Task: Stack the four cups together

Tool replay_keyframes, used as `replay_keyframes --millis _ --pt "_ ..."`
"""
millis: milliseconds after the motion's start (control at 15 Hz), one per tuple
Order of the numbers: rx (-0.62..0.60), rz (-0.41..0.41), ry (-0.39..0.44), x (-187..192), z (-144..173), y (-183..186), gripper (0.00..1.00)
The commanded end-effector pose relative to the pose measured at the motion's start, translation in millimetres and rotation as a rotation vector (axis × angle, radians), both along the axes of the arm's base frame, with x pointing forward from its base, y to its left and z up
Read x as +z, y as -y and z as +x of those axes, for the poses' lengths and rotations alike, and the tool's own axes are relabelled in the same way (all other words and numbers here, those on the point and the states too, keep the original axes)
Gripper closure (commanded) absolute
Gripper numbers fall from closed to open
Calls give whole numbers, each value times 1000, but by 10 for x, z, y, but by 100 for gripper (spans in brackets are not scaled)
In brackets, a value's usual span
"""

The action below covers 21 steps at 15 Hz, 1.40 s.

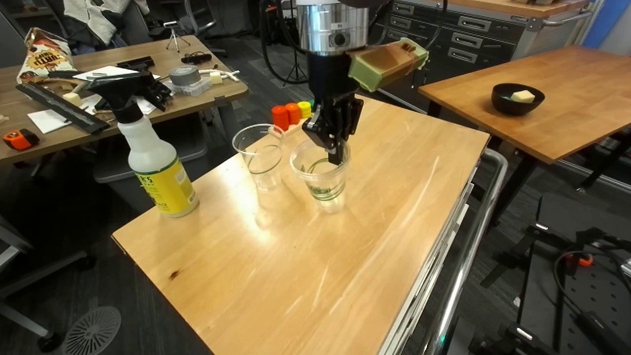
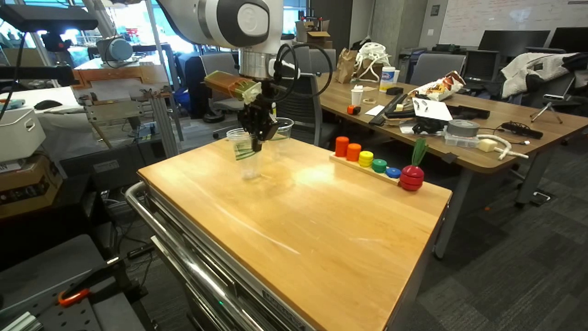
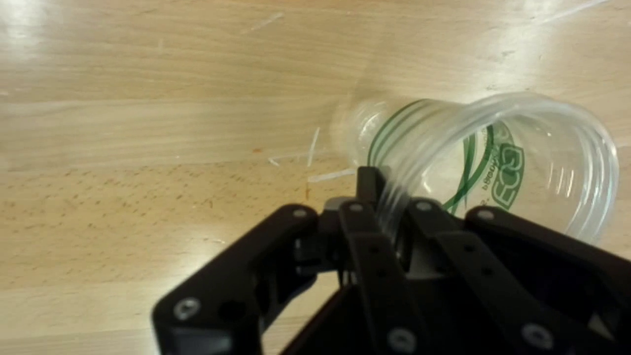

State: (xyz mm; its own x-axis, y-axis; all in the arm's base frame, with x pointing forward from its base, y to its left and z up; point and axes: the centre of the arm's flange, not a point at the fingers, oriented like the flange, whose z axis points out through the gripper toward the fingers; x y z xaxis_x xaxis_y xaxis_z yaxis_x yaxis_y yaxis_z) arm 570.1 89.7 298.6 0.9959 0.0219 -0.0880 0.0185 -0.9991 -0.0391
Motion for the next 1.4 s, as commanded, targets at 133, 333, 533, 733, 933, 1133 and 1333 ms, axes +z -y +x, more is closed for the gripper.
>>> replay_keyframes --millis 133,333,533,733,933,1133,1333 --pt "-73 -31 -64 405 87 199 98" --pt "-82 15 -112 856 157 311 98" --pt "-93 56 -92 1302 314 345 98" --pt "-105 84 -29 1523 561 273 98" --pt "-95 86 -19 1468 757 162 98" --pt "-81 75 10 1234 957 22 98" --pt "-62 88 9 1088 1130 -115 98"
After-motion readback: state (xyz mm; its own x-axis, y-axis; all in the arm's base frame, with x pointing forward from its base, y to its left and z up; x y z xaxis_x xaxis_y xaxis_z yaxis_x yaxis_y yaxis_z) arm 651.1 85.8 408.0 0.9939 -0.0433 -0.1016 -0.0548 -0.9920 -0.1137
